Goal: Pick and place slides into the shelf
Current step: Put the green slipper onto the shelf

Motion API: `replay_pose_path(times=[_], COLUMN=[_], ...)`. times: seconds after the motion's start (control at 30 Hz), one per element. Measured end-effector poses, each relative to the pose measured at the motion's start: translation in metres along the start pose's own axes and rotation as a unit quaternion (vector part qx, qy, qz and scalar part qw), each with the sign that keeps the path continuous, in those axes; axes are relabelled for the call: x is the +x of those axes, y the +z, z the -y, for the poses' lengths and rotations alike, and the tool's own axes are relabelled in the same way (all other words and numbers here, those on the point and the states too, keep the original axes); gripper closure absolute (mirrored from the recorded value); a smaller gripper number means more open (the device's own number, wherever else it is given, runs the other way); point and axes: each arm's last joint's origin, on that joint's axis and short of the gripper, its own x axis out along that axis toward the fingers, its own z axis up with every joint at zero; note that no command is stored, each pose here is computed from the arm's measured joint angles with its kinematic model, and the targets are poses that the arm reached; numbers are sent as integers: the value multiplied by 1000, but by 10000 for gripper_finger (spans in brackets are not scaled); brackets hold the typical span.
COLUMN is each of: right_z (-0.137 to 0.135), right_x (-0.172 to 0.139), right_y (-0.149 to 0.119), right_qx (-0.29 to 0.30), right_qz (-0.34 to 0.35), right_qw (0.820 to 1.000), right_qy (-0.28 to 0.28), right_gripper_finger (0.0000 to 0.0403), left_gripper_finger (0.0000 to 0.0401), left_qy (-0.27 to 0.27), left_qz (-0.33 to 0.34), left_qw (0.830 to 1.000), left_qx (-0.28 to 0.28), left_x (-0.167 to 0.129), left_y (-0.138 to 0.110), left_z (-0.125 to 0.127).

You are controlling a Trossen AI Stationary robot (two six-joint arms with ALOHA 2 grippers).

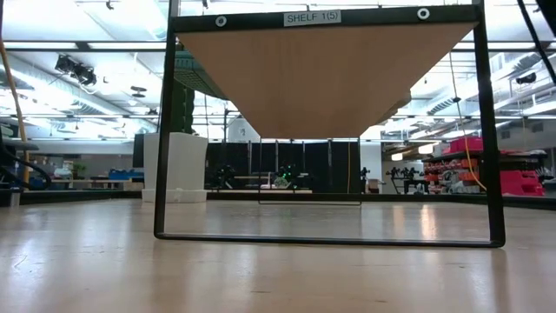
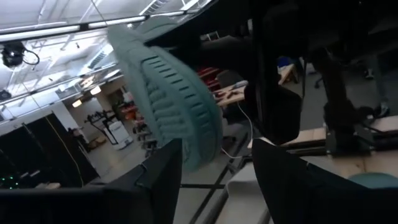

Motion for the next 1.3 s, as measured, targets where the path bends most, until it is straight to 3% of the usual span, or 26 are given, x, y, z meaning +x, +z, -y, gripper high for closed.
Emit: replay_pose_path(times=[0.2,0.7,1.03,1.3], right_z=[-3,0,4,6], right_x=[4,2,6,5], right_y=[4,1,1,0], right_qx=[6,22,33,31], right_qz=[-13,-19,-34,-37], right_qw=[1000,1000,999,999], right_qy=[15,-9,-11,-23], right_gripper_finger=[385,386,386,386], left_gripper_finger=[207,206,205,227], left_qy=[4,40,32,43], left_qz=[3,-14,-4,-5], left_qw=[1000,999,999,999], left_qx=[10,32,29,27], left_x=[4,18,22,25], left_y=[-1,-7,-8,-9], left_z=[-4,-12,-14,-17])
